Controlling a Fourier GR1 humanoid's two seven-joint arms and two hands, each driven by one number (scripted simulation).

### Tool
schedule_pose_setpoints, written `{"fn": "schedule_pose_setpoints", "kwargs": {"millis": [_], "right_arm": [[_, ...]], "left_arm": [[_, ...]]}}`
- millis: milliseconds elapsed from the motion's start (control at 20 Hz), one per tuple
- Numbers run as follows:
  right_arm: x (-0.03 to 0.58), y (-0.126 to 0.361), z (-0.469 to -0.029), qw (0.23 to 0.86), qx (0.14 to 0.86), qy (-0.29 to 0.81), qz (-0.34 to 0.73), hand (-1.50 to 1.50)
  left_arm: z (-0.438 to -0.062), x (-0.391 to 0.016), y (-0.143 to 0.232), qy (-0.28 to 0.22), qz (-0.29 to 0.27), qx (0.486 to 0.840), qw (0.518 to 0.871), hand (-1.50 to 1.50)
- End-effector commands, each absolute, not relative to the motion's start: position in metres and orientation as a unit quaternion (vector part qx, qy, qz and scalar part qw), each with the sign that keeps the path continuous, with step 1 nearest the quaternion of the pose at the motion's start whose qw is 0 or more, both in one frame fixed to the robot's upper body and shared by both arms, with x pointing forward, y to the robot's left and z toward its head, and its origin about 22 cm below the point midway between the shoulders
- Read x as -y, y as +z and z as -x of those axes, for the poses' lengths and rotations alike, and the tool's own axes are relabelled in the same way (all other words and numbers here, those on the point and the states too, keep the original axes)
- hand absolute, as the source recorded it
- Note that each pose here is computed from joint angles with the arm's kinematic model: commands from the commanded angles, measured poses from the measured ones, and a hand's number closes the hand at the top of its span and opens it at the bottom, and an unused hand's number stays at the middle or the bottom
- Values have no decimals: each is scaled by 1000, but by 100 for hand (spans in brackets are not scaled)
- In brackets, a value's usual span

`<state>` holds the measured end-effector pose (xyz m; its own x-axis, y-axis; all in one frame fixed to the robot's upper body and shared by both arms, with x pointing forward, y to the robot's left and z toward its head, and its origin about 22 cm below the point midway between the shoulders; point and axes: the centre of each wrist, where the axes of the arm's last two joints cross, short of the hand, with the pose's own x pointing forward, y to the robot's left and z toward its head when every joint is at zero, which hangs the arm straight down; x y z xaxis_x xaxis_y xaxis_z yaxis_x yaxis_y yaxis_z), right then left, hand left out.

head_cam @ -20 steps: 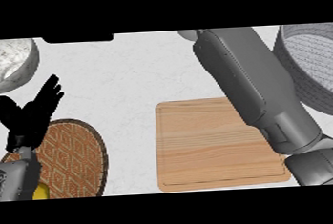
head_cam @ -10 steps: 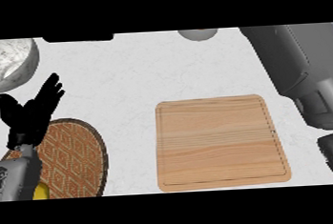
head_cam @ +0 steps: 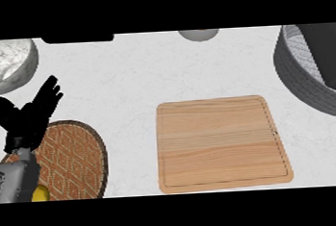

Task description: Pick the bell pepper from the cutting board and place it in the basket

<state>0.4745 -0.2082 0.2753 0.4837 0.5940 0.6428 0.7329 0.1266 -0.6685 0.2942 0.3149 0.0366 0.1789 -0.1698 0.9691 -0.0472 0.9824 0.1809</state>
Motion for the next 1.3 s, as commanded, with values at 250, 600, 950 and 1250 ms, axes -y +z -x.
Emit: {"fn": "schedule_pose_setpoints", "kwargs": {"millis": [250, 600, 950, 1250], "right_arm": [[279, 237, -465, 564, 483, -66, 667, 150], [320, 195, -451, 564, 491, -84, 659, 150], [348, 156, -441, 565, 448, -174, 671, -150], [356, 165, -442, 558, 487, -128, 659, -150]], "left_arm": [[-298, -314, 32, -30, -91, 638, 764, 0], [-294, -314, 44, -31, -85, 640, 763, 0], [-295, -314, 43, -43, -87, 642, 760, 0], [-281, -307, 34, -40, -77, 642, 762, 0]]}}
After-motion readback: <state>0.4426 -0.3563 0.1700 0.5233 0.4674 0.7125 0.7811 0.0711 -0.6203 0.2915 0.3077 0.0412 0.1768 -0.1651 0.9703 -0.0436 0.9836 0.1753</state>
